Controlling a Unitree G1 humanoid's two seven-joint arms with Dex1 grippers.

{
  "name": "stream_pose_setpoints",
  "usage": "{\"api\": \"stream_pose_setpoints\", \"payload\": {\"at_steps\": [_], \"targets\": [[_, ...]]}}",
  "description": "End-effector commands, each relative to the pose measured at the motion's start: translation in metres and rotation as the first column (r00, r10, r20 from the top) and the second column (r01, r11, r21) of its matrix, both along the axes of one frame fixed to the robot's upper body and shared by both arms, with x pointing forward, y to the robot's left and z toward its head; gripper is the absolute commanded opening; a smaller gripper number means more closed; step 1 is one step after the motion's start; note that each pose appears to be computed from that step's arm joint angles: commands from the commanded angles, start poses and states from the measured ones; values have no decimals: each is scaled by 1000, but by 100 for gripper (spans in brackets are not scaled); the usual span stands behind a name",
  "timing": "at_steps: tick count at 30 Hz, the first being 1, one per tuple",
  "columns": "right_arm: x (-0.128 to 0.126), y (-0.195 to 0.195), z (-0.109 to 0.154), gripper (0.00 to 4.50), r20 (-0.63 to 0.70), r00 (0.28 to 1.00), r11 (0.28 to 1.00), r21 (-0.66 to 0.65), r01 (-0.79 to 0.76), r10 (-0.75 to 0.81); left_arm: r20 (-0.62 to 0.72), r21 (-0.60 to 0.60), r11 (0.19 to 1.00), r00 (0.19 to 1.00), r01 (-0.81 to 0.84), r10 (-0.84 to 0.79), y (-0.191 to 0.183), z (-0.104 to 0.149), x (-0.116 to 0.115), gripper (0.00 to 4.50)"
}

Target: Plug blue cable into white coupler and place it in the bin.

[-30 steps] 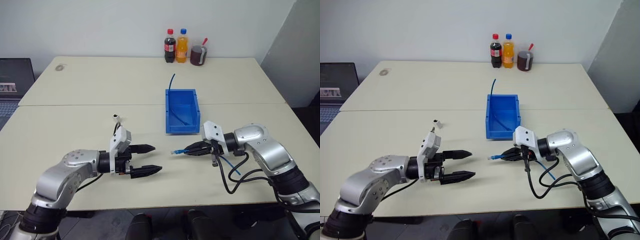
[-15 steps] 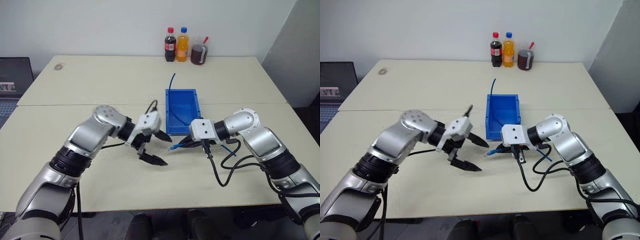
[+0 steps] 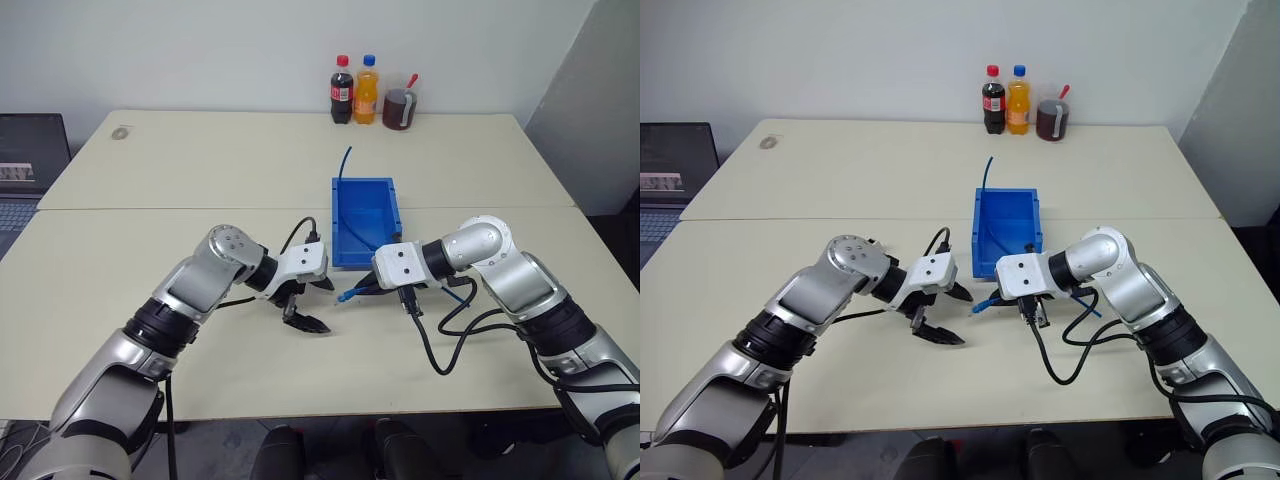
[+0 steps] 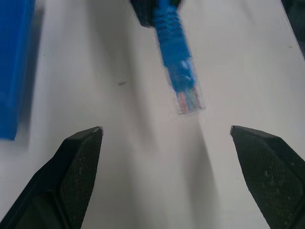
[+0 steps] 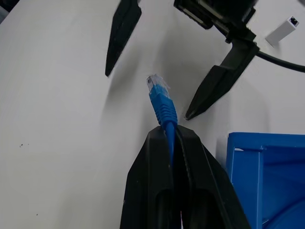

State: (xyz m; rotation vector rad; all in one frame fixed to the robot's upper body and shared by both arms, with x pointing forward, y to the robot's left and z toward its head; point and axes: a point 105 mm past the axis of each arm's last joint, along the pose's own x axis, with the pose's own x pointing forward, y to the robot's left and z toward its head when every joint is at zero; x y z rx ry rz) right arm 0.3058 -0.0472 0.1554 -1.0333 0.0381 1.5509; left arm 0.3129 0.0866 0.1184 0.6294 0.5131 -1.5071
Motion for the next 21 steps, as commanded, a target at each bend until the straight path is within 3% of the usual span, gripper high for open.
{"api": "stream_pose_setpoints", "payload": {"at_steps": [1, 7, 8, 21], "targets": [[-1, 6, 15, 2, 86, 996, 999, 13, -38, 37, -10, -59, 998, 1000, 1, -2, -10, 20, -2, 450], [0, 7, 10, 2, 97, 995, 999, 5, -38, 37, -25, -52, 999, 1000, 13, -14, -11, 27, -4, 450], [1, 6, 10, 0, 98, 994, 999, 4, -37, 37, -24, -45, 999, 1000, 11, -12, -9, 27, -3, 412], [-1, 5, 8, 0, 100, 994, 999, -3, -40, 40, -48, -32, 999, 999, 22, -24, -6, 24, -7, 133]]}}
